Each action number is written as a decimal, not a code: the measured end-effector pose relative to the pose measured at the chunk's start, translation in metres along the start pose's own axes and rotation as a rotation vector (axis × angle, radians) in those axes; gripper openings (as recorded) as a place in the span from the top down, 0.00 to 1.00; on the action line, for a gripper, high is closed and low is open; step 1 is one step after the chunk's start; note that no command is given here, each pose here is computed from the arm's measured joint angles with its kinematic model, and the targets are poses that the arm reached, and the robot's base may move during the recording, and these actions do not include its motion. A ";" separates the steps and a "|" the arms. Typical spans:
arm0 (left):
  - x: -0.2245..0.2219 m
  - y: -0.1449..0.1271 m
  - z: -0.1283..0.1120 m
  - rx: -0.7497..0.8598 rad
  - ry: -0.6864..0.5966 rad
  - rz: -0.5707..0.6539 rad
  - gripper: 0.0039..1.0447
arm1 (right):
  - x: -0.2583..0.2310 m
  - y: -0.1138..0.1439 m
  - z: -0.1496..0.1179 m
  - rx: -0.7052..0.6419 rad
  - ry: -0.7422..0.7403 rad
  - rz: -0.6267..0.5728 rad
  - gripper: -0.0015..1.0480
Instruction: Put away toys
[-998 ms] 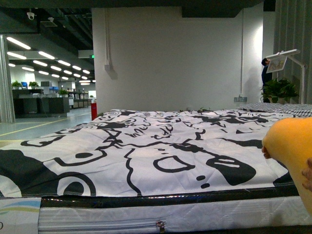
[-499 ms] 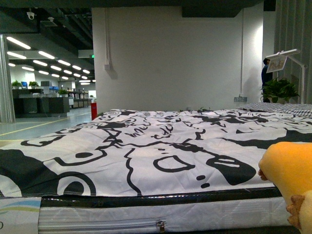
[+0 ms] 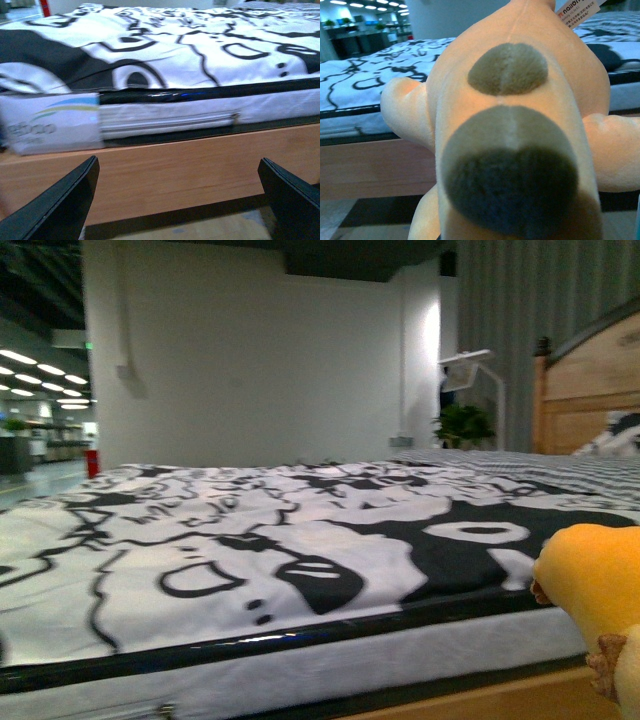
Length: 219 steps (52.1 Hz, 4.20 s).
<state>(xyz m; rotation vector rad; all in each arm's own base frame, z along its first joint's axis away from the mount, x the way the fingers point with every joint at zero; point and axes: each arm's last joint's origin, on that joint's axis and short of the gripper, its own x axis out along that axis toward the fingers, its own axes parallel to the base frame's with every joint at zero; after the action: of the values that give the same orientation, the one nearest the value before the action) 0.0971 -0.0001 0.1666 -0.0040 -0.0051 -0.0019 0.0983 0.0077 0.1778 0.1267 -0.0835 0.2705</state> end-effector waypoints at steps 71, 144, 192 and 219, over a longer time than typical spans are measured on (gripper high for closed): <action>0.000 0.000 0.000 0.000 0.000 0.002 0.06 | 0.000 0.000 0.000 -0.001 -0.002 0.000 0.92; 0.000 0.000 0.000 0.000 0.000 0.001 0.06 | 0.000 0.000 0.000 -0.001 -0.003 0.004 0.92; 0.000 0.000 0.000 0.000 0.000 0.001 0.06 | 0.000 0.000 0.000 -0.001 -0.002 0.004 0.92; 0.000 0.000 0.000 0.000 0.000 0.007 0.06 | 0.000 0.001 0.000 -0.001 -0.001 0.013 0.92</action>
<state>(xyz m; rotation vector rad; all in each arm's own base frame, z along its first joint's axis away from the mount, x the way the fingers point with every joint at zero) 0.0971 0.0002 0.1666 -0.0040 -0.0055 0.0049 0.0980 0.0081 0.1780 0.1252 -0.0856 0.2832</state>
